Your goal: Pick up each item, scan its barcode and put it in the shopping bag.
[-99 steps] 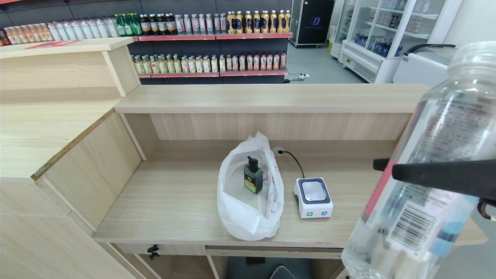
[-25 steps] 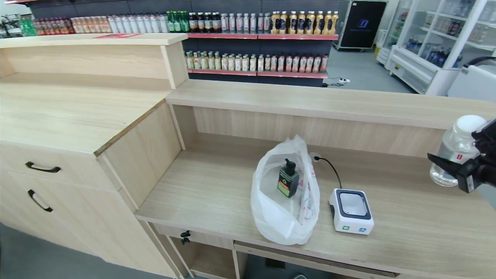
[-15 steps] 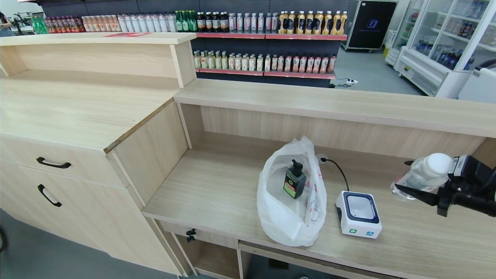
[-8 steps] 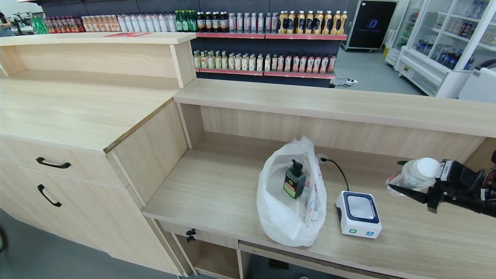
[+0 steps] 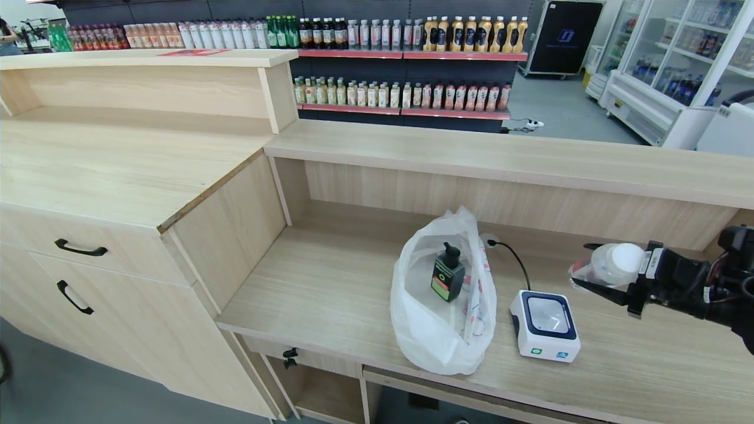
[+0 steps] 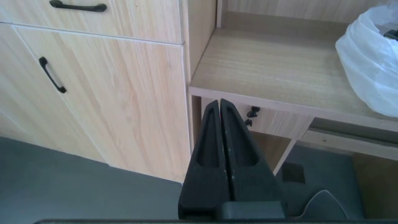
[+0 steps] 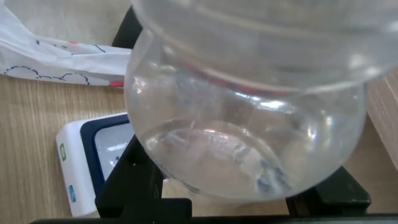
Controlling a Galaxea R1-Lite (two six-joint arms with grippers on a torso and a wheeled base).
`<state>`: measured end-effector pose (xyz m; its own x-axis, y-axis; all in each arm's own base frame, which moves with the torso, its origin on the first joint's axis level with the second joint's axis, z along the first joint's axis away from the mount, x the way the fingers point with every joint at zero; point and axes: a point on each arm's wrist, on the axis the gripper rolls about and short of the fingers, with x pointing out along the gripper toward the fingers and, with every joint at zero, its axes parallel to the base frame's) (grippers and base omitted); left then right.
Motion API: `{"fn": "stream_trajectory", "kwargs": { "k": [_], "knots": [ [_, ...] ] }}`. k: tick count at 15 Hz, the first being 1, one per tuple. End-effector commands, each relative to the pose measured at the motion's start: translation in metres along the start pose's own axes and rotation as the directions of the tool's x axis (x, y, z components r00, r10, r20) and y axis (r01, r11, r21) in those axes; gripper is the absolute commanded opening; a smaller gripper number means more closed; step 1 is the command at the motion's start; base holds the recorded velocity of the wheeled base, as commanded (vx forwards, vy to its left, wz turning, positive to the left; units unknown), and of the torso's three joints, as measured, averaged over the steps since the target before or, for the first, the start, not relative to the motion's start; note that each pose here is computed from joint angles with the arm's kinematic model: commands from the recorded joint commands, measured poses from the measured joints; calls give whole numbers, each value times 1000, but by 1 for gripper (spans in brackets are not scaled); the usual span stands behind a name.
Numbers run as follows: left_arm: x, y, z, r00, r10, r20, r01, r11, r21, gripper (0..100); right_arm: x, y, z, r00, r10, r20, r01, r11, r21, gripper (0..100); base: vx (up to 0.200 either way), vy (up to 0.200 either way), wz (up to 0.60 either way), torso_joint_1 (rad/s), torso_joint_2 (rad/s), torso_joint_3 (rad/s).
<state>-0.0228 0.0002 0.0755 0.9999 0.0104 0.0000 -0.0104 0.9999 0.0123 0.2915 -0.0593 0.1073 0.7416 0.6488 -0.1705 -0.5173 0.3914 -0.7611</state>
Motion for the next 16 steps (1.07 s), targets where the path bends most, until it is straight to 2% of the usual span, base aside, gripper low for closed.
{"fn": "stream_trajectory", "kwargs": {
  "k": [1,16],
  "knots": [
    [0,0,0,1000,0,0,0,1000,0,0,9,6,-4,1000,23,14,-23,1000,10,0,0,0,0,0,0,0],
    [0,0,0,1000,0,0,0,1000,0,0,20,13,-20,999,49,22,-50,998,41,0,0,0,0,0,0,0]
  ]
}}
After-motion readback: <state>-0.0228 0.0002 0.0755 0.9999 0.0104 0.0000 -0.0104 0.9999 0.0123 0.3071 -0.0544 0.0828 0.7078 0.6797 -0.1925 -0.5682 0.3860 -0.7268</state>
